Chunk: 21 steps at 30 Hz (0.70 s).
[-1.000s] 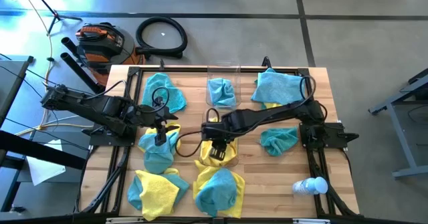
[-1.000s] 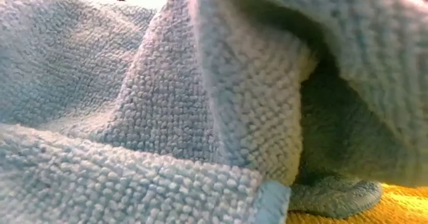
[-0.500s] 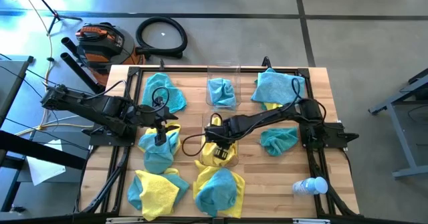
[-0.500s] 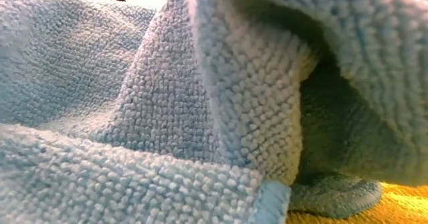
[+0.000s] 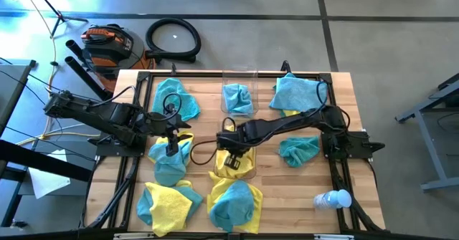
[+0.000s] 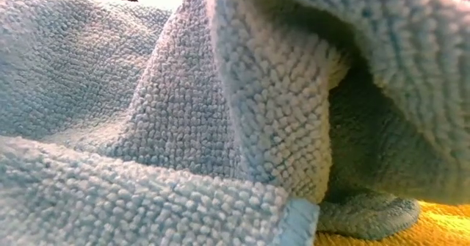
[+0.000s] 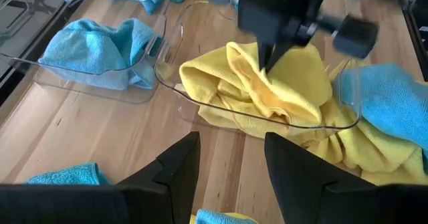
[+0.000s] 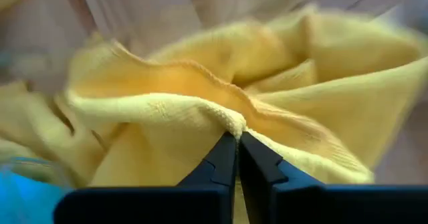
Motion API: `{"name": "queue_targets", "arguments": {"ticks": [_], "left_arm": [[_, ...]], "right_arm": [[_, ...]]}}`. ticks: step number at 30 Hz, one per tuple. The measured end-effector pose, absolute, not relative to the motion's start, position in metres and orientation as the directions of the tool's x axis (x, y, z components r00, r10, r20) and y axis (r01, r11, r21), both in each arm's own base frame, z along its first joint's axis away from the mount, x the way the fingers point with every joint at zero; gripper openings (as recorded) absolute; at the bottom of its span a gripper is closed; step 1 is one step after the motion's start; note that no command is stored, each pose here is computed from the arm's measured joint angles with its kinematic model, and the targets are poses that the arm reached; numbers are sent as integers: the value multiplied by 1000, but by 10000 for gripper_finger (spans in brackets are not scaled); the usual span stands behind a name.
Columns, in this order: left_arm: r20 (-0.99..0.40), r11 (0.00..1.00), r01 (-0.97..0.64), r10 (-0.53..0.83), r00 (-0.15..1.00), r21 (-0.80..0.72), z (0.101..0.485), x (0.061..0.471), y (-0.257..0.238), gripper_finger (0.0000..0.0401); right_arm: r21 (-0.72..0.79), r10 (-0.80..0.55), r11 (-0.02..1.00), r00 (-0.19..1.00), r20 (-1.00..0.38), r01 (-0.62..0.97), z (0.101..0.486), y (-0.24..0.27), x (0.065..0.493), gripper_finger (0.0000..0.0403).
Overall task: Sort microfiber towel by color & place in baskets
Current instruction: Put the yellow towel into the bottom transparent bin
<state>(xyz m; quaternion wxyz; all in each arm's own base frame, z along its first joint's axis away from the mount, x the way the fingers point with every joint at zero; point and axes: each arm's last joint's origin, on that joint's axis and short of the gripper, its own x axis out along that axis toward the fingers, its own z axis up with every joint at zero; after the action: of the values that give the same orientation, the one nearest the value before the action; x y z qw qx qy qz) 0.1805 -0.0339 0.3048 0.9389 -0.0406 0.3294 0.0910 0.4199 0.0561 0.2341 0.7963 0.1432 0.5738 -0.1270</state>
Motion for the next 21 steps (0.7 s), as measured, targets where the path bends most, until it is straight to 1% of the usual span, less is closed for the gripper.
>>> {"name": "queue_targets", "arguments": {"ticks": [5,7,10,12,14,17,19,21], "left_arm": [[-626,980,-198,144,767,-17,305,180,-34,158],[-626,980,-198,144,767,-16,305,180,-34,158],[-625,980,-198,144,767,-17,305,181,-34,158],[-626,980,-198,144,767,-16,305,180,-34,158],[-626,980,-198,144,767,-16,305,180,-34,158],[-626,980,-198,144,766,-16,305,180,-34,158],[-625,980,-198,144,767,-17,305,180,-34,158],[-626,980,-198,144,767,-17,305,180,-34,158]], "right_arm": [[18,-108,936,335,-936,351,279,58,419,2],[4,-112,945,333,-936,328,289,60,417,1],[4,-108,951,342,-933,310,293,62,414,1],[-2,-111,946,319,-941,323,284,62,413,1],[-2,-113,944,316,-942,331,265,61,415,1],[21,-109,944,372,-922,329,234,60,421,1],[62,-84,942,410,-908,331,217,58,424,1],[106,-46,932,403,-914,346,199,53,421,1]]}}
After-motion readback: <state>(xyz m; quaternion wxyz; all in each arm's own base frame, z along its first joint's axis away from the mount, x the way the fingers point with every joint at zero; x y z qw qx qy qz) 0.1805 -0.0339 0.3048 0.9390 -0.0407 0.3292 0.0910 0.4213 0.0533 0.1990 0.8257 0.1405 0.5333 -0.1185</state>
